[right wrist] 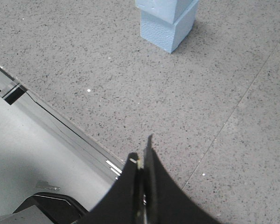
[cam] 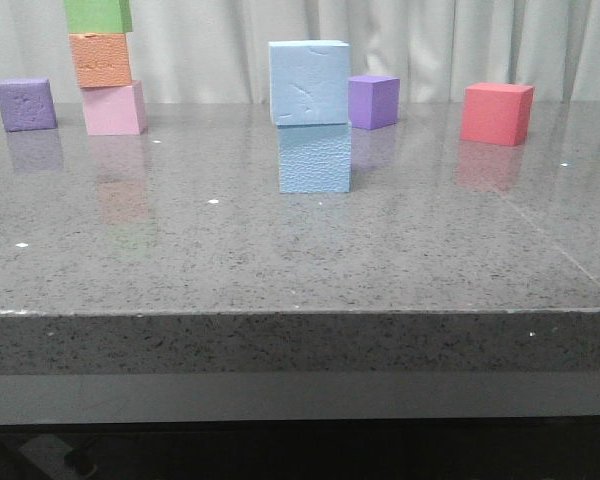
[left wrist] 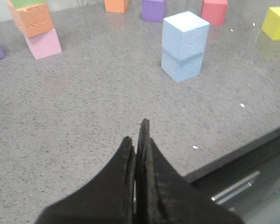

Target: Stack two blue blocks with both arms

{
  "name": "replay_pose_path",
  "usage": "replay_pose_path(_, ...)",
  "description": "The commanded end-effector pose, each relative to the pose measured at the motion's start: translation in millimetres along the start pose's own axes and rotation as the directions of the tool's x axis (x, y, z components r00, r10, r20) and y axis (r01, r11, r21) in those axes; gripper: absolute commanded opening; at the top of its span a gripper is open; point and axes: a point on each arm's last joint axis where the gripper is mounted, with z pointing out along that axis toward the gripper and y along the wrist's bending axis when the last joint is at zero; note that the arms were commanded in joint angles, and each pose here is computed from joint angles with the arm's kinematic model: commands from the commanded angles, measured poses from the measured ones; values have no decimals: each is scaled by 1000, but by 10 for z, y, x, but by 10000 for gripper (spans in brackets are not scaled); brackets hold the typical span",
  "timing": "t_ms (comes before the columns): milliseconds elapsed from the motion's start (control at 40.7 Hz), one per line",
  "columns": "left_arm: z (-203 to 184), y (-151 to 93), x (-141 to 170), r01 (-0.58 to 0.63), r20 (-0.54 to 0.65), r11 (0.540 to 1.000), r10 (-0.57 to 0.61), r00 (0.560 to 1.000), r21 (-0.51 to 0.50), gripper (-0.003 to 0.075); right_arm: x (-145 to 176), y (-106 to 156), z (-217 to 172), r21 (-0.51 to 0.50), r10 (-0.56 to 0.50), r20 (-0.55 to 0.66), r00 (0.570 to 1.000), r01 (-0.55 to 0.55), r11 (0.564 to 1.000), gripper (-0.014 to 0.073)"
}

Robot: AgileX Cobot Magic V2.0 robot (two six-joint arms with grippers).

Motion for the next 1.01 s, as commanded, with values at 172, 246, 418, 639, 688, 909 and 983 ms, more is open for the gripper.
replay_pose_path(172,65,119,348,61,259,973,-2,966,-221,-20,-110,3,-74,3,-8,86,996,8,1000,-119)
replay_pose_path(246,134,148,537,82,283,957,0,959,-279,-20,-110,3,-74,3,-8,86,996,8,1000,-119)
replay_pose_path(418,266,179,938,116,340,927,13,940,-356,-20,-110,3,-74,3,-8,86,996,8,1000,-119)
replay_pose_path(639,388,161,1296,141,443,928,28,896,-345,-20,-109,3,-73,3,-8,86,996,8,1000,-119)
replay_pose_path(688,426,164,1340,147,468,930,31,883,-338,-20,-109,3,-73,3,-8,86,996,8,1000,-119)
replay_pose_path(909,477,169,1418,175,482,931,1,876,-320,-20,-110,3,-74,3,-8,86,996,8,1000,-119)
replay_pose_path(983,475,168,1414,175,486,931,3,874,-320,-20,-109,3,-73,3,-8,85,996,8,1000,-119)
